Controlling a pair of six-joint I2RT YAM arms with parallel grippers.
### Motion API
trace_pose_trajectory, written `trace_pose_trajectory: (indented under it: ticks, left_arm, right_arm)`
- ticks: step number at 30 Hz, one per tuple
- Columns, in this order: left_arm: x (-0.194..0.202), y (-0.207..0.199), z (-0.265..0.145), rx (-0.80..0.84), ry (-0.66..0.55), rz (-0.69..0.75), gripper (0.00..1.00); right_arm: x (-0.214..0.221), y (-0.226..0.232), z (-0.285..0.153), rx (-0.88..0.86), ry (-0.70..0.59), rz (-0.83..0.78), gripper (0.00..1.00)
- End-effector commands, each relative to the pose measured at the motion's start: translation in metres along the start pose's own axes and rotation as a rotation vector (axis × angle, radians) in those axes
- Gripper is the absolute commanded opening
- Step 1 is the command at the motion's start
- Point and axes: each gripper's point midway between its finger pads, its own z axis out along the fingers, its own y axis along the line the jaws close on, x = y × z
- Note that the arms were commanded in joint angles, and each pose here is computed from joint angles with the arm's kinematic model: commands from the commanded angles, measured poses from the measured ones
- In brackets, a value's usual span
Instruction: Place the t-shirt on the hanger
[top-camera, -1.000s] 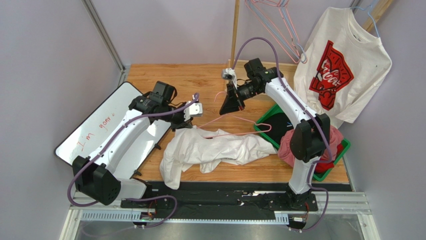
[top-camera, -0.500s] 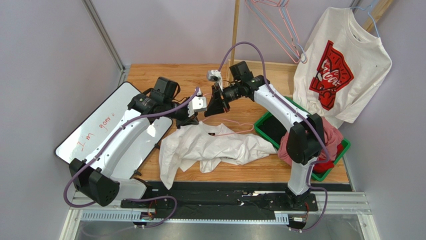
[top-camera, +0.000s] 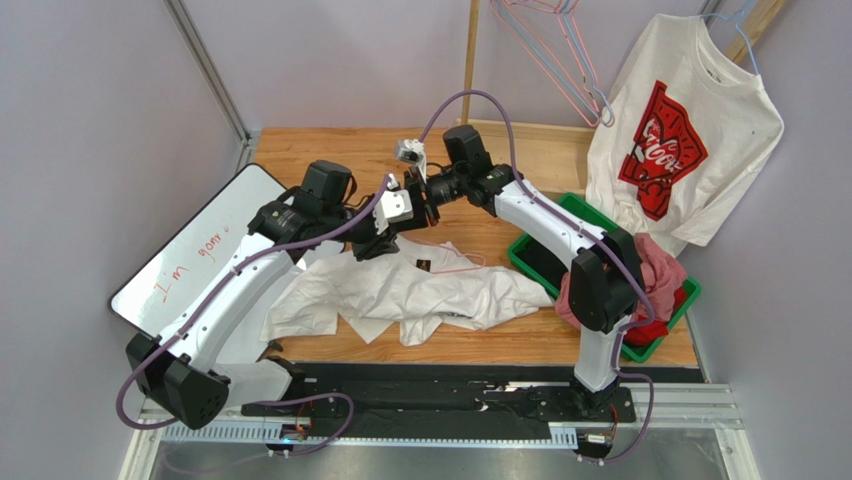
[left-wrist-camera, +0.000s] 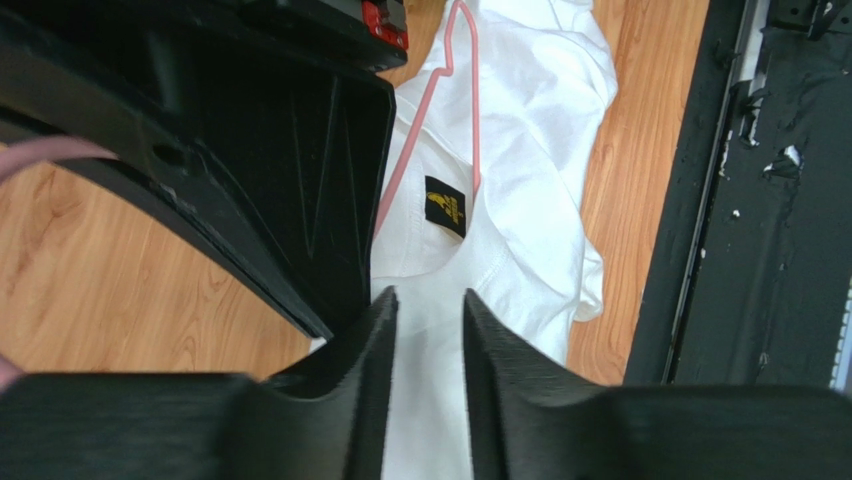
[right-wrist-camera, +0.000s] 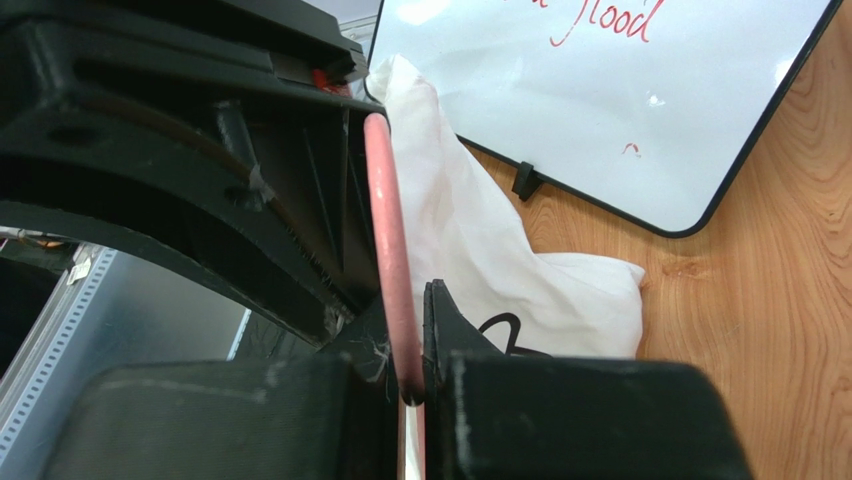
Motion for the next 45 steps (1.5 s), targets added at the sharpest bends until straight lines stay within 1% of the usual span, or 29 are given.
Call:
trace_pose_trajectory:
  ticks: [1,3,7,11,13,15,18,21,22,23,24,25,26,27,28,30,31,32,33,34,36,37,39,40,45]
  left_arm:
    - [0.001,0.004,-0.022,-0.087,-0.036,-0.053,0.46]
    - [0.006,0.004,-0.030,-0.102,-0.037,-0.068,0.51]
    - [0.021,0.009,-0.042,-0.142,0.012,-0.023,0.58]
    - [0.029,0.014,-0.038,-0.135,0.029,-0.013,0.60]
    - [0.032,0.012,-0.031,-0.104,0.029,-0.010,0.60]
    - [0.034,0.010,-0.024,-0.068,0.022,-0.006,0.60]
    - [0.035,0.012,-0.015,-0.045,0.014,-0.022,0.55]
    - [0.031,0.009,-0.011,-0.014,-0.010,-0.016,0.30]
    - [0.030,0.008,-0.011,-0.007,-0.016,-0.010,0.15]
    - [0.030,0.007,-0.011,-0.002,-0.020,-0.002,0.08]
    - [0.031,0.006,-0.011,0.001,-0.021,0.011,0.03]
    - [0.031,0.006,-0.011,0.000,-0.022,0.024,0.00]
    - [0.032,0.004,-0.011,0.006,-0.022,0.032,0.00]
    - [0.033,0.002,-0.012,0.008,-0.026,0.057,0.00]
    - [0.034,0.001,-0.012,0.011,-0.025,0.067,0.00]
    - [0.034,-0.003,-0.012,0.020,-0.027,0.091,0.00]
    - [0.034,-0.004,-0.012,0.025,-0.028,0.117,0.00]
    - [0.033,-0.005,-0.013,0.028,-0.030,0.135,0.00]
    - [0.033,-0.009,-0.012,0.038,-0.027,0.155,0.00]
    - [0.033,-0.009,-0.012,0.039,-0.024,0.175,0.00]
    - [0.031,-0.012,-0.012,0.044,-0.029,0.199,0.00]
    - [0.031,-0.014,-0.012,0.049,-0.030,0.206,0.00]
    - [0.029,-0.015,-0.013,0.050,-0.034,0.215,0.00]
    - [0.029,-0.015,-0.013,0.051,-0.035,0.215,0.00]
    - [0.026,-0.017,-0.013,0.053,-0.040,0.249,0.00]
  right_arm:
    - [-0.025,0.013,-0.006,-0.016,-0.047,-0.084,0.00]
    - [-0.026,0.016,-0.007,-0.021,-0.048,-0.086,0.00]
    - [-0.031,0.018,-0.007,-0.028,-0.055,-0.084,0.00]
    - [-0.042,0.025,-0.006,-0.046,-0.076,-0.106,0.00]
    - [-0.049,0.028,-0.005,-0.052,-0.089,-0.128,0.00]
    - [-0.053,0.032,-0.003,-0.062,-0.096,-0.106,0.00]
    - [-0.060,0.035,-0.004,-0.061,-0.111,-0.117,0.00]
    - [-0.061,0.036,-0.005,-0.051,-0.116,-0.114,0.00]
    - [-0.062,0.034,-0.006,-0.030,-0.117,-0.099,0.00]
    - [-0.061,0.032,-0.008,-0.020,-0.115,-0.063,0.05]
    - [-0.063,0.027,-0.015,0.004,-0.121,-0.039,0.28]
    - [-0.059,0.022,-0.020,0.030,-0.117,0.007,0.39]
    - [-0.059,0.017,-0.025,0.057,-0.120,0.035,0.49]
    - [-0.062,0.010,-0.040,0.108,-0.132,0.052,0.64]
    - [-0.057,0.002,-0.049,0.161,-0.127,0.103,0.68]
    - [-0.052,-0.010,-0.071,0.235,-0.124,0.109,0.78]
    - [-0.039,-0.017,-0.079,0.295,-0.094,0.175,0.79]
    - [-0.031,-0.021,-0.085,0.325,-0.074,0.197,0.79]
    - [-0.021,-0.029,-0.092,0.359,-0.042,0.170,0.79]
    - [0.001,-0.037,-0.097,0.423,0.016,0.239,0.79]
    - [0.026,-0.042,-0.101,0.459,0.094,0.260,0.78]
    - [0.048,-0.050,-0.105,0.502,0.160,0.291,0.78]
    - [0.071,-0.056,-0.107,0.519,0.218,0.334,0.76]
    - [0.089,-0.062,-0.107,0.530,0.265,0.384,0.76]
    - [0.112,-0.070,-0.092,0.504,0.316,0.496,0.75]
